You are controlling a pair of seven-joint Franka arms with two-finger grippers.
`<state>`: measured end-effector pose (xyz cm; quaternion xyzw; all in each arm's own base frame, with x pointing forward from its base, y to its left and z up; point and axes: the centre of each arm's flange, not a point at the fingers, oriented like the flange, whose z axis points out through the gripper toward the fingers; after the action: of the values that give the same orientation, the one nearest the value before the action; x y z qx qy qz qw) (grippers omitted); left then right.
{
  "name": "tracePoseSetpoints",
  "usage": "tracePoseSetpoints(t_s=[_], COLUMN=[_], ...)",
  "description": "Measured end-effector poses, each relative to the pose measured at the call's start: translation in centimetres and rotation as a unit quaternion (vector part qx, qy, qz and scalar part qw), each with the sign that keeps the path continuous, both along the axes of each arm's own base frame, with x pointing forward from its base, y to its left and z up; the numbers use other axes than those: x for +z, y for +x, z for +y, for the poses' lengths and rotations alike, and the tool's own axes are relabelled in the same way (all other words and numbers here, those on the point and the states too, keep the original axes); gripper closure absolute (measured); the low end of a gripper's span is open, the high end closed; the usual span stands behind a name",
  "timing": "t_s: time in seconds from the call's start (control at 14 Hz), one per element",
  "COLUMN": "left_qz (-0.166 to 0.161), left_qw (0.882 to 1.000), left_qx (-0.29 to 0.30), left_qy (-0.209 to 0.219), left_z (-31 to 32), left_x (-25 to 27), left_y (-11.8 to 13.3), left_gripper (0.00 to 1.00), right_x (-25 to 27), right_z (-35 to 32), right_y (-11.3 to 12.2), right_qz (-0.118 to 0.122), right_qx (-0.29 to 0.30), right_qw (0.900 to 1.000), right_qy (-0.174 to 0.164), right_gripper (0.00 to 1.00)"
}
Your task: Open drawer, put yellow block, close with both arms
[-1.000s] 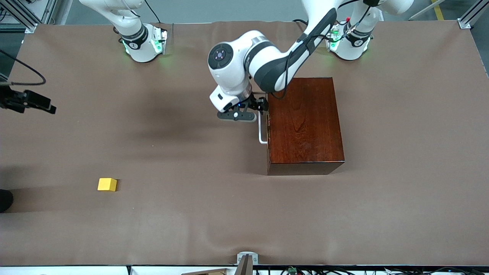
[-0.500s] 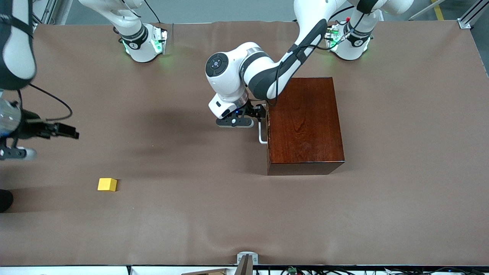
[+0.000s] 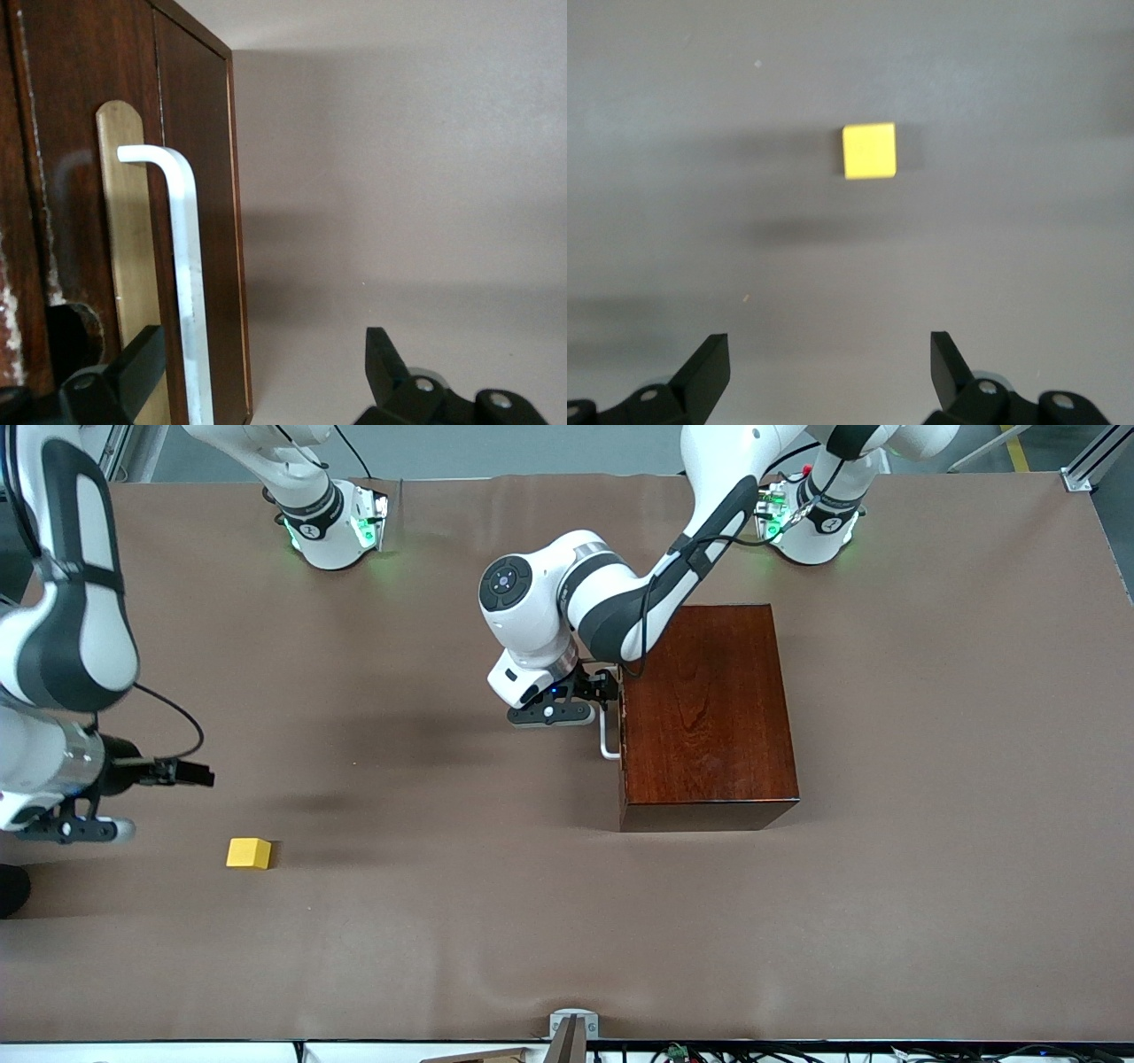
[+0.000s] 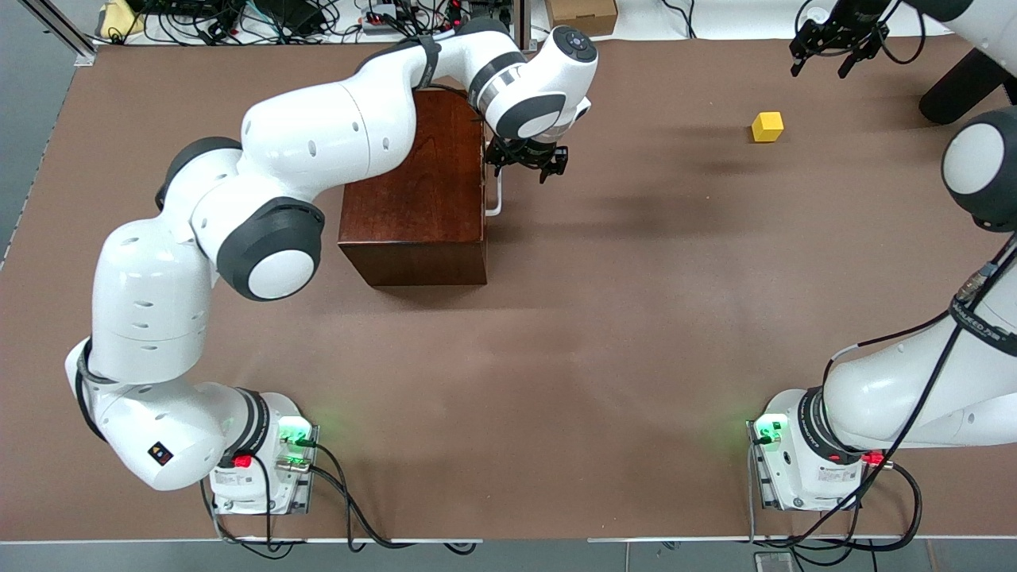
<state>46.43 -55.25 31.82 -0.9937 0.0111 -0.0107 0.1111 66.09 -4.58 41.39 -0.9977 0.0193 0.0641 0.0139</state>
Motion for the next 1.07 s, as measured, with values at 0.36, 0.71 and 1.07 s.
tracePoseSetpoints(t_s=[0.36,0.71,1.07], left_qz=[0.003,0.01,0.008], left_qw=[1.0,1.0,1.0], left_qx=[0.015,0.017,0.015], left_qy=[0.007,0.015,0.01], left_z=[0.2,0.4,0.1], left_x=[-1.3,-2.8,-3.2], left_y=[0.1,0.2,0.1], left_gripper=[0.0,0.0,0.0], right_x=[-3.2,-8.9,-12.4], right_z=[-0.1,-0.1,-0.4], right_y=[1.0,1.0,1.2], right_qz=[-0.041,-0.087,-0.107], right_qx=[0.002,0.002,0.011], right_qw=[0.999,0.996,0.994], right_qy=[-0.01,-0.015,-0.029], right_gripper=[0.0,0.0,0.0])
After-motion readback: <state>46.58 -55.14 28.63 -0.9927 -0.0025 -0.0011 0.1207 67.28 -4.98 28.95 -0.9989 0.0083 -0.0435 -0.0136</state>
